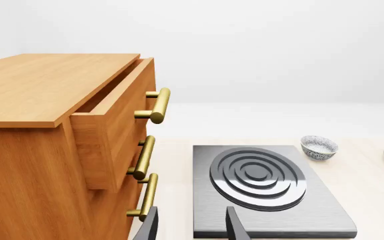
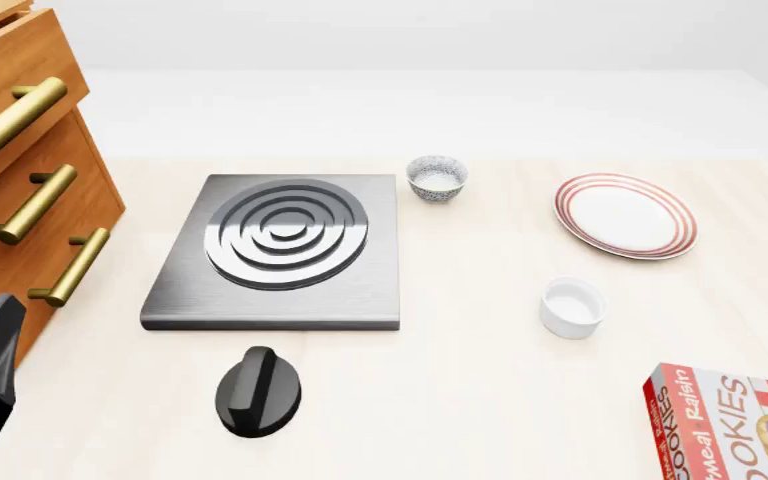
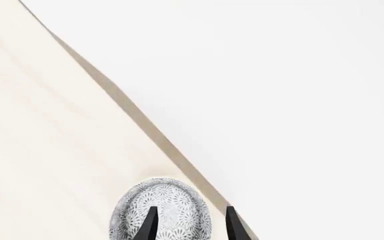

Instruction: Pick the akita bowl next to the cookies box and place it on the plate.

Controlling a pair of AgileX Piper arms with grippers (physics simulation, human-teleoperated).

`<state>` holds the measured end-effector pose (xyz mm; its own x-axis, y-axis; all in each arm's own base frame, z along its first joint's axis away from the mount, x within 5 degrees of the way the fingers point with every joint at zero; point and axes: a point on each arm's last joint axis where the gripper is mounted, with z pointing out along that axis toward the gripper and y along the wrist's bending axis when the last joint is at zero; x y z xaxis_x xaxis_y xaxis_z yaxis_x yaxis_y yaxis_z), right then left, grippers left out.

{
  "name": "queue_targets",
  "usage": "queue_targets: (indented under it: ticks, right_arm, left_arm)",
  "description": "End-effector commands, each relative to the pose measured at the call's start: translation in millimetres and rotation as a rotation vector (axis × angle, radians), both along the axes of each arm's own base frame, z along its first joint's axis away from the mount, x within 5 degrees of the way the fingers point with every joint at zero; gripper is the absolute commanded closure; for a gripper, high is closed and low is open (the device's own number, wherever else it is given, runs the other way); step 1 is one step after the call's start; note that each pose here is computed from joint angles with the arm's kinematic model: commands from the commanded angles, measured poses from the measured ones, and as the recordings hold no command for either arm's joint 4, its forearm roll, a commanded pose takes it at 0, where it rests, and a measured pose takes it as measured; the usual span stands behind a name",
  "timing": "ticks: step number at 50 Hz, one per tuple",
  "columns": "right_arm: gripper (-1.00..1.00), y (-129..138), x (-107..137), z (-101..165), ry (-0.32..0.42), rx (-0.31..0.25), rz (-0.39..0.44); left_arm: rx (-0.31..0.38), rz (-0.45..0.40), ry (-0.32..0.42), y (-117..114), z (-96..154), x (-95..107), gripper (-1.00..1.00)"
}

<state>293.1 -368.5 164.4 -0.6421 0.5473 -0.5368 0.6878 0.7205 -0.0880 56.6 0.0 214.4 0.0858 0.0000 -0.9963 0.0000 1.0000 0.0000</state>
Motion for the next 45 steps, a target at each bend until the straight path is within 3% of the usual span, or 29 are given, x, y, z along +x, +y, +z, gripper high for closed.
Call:
queue_targets:
  ticks: [1,45]
  right_arm:
    - [-1.0,-1,-1,-9,0.015,0.012,0.003]
    - [-1.0,-3,-2,-30,0.05,0.055,0.002]
  left_arm:
    - [0.0,0.0,0.0,0,0,0,-1.0]
    - [0.0,0.0,0.0,0,0,0,-1.0]
